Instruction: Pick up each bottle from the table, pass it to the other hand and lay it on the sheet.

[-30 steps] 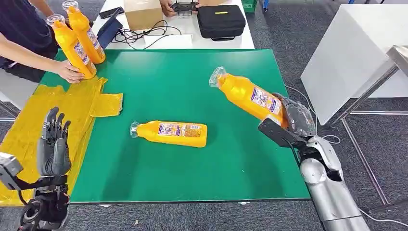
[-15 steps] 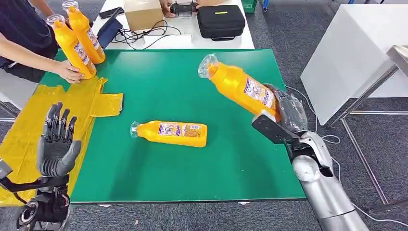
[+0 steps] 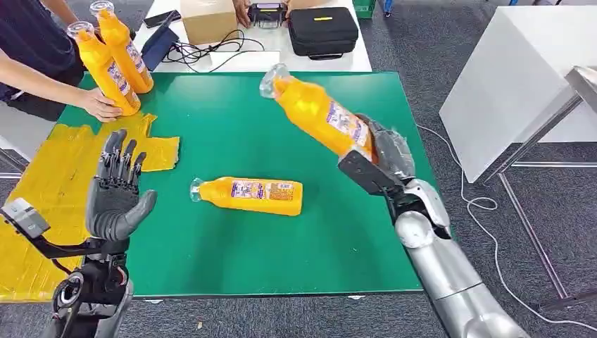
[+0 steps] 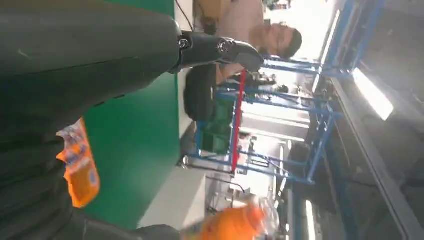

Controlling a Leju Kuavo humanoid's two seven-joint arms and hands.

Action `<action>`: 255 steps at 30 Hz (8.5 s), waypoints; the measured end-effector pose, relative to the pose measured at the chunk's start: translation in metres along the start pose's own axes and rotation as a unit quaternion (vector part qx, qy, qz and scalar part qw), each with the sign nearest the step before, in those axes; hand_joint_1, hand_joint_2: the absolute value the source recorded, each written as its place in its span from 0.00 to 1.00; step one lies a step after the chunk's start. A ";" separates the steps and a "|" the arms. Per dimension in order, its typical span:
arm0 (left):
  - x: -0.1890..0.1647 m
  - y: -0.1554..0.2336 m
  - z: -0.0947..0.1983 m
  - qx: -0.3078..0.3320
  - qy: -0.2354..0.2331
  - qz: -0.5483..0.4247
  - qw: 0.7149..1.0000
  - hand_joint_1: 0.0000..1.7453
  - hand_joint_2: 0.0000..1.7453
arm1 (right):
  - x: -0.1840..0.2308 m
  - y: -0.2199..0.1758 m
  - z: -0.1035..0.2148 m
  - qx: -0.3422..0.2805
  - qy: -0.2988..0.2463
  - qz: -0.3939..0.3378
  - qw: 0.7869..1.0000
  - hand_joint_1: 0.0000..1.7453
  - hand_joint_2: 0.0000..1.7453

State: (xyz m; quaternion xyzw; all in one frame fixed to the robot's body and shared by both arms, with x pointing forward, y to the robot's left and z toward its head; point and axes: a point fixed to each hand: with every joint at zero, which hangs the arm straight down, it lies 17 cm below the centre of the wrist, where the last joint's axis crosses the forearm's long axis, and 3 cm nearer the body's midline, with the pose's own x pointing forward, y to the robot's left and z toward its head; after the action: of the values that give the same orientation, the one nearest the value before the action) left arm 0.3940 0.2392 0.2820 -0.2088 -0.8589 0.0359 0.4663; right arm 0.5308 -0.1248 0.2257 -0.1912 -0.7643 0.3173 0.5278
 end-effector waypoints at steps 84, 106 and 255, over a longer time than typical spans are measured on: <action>0.015 0.011 -0.062 0.028 -0.021 0.014 0.999 0.00 1.00 | 0.251 0.219 0.030 0.221 -0.106 -0.065 0.967 1.00 1.00; 0.050 0.066 -0.004 0.045 -0.024 -0.022 0.998 1.00 1.00 | 0.272 0.256 0.070 0.291 -0.145 -0.049 0.945 1.00 1.00; -0.165 0.159 0.125 -0.116 0.185 -0.844 0.490 0.00 0.00 | 0.075 -0.007 0.162 -0.018 -0.128 -0.015 0.992 0.00 0.00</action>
State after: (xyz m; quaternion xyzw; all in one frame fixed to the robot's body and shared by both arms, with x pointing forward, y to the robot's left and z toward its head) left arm 0.4224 0.3359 0.0416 0.5623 -0.5145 -0.5140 0.3937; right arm 0.3533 -0.1287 0.2429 -0.1473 -0.8339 0.3175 0.4267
